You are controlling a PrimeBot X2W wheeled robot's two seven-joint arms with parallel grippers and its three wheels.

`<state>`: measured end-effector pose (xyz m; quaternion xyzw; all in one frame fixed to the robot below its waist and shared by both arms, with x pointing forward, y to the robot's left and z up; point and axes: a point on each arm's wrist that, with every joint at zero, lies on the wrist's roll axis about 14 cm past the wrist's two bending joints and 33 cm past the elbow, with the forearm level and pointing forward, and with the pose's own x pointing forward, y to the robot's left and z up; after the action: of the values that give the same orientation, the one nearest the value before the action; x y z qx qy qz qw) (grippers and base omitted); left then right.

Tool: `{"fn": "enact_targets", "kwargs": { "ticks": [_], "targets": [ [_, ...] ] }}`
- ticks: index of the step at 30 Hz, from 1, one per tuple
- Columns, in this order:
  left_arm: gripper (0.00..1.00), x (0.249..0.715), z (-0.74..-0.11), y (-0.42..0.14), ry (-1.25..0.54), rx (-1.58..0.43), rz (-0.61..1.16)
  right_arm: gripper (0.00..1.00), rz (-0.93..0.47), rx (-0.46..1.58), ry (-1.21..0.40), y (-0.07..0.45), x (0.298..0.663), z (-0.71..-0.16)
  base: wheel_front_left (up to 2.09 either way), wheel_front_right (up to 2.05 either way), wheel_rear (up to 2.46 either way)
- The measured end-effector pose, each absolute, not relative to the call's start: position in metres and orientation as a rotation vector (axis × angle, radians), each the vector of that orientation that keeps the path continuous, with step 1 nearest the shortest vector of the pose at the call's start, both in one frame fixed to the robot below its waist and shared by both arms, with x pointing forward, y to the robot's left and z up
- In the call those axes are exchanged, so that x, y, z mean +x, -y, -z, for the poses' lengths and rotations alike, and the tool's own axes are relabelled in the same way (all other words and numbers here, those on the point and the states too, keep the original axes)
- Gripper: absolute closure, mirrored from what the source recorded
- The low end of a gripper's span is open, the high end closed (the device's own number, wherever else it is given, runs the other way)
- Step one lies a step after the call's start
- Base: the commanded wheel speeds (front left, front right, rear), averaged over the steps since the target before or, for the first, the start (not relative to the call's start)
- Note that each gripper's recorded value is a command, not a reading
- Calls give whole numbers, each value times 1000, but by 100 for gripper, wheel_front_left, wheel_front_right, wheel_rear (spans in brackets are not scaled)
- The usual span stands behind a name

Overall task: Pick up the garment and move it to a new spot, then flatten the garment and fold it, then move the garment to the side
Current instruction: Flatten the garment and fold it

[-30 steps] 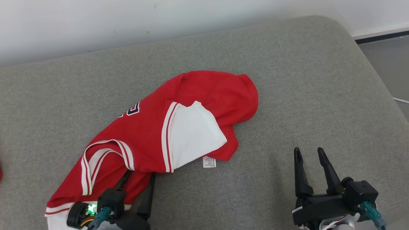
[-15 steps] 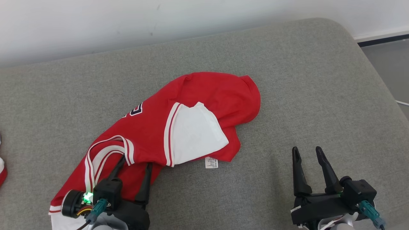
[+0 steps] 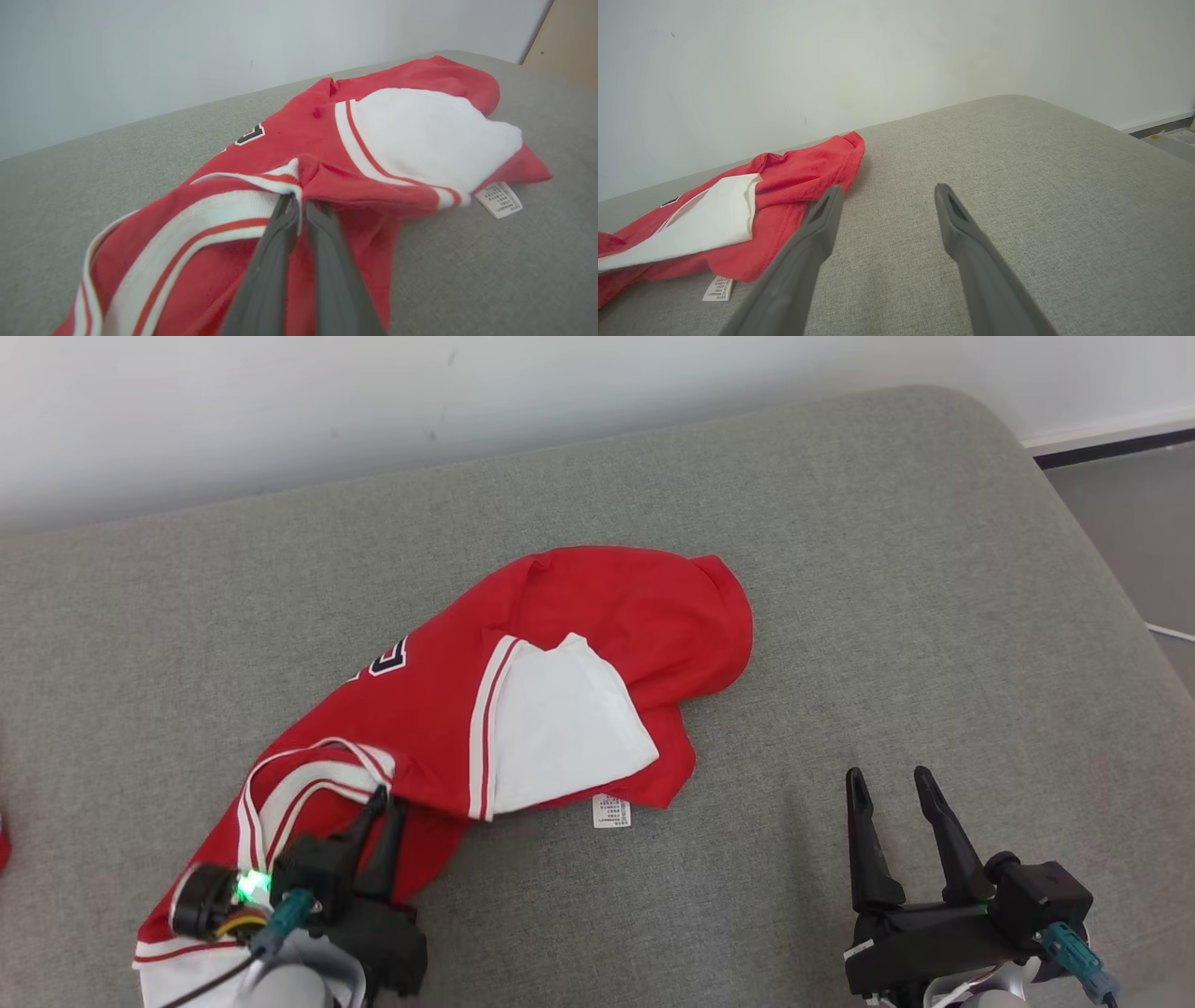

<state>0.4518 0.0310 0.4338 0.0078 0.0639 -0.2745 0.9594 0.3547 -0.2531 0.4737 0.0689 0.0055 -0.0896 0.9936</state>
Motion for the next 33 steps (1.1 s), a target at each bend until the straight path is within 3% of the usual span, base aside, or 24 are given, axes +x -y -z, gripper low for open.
{"fn": "enact_targets", "kwargs": {
  "ticks": [7,15,28,29,30,31,33],
  "targets": [
    [100,475,-469,-35,-24,42,563,0,177,142,-11,252,359,-473,0,0,0],
    [100,537,-525,-63,96,157,532,0,150,142,-20,245,373,-469,0,0,0],
    [100,613,-513,-127,0,159,371,0,205,129,-46,264,375,-461,0,0,0],
    [96,616,-506,-131,-22,161,360,0,210,127,-49,265,374,-460,0,0,0],
    [25,619,-500,-134,-38,165,352,0,217,125,-52,267,373,-459,0,0,0],
    [0,621,-495,-136,-53,168,346,0,222,123,-54,269,372,-459,0,0,0],
    [0,624,-486,-137,-77,166,340,0,231,121,-60,272,371,-457,0,0,0]
  ]
}}
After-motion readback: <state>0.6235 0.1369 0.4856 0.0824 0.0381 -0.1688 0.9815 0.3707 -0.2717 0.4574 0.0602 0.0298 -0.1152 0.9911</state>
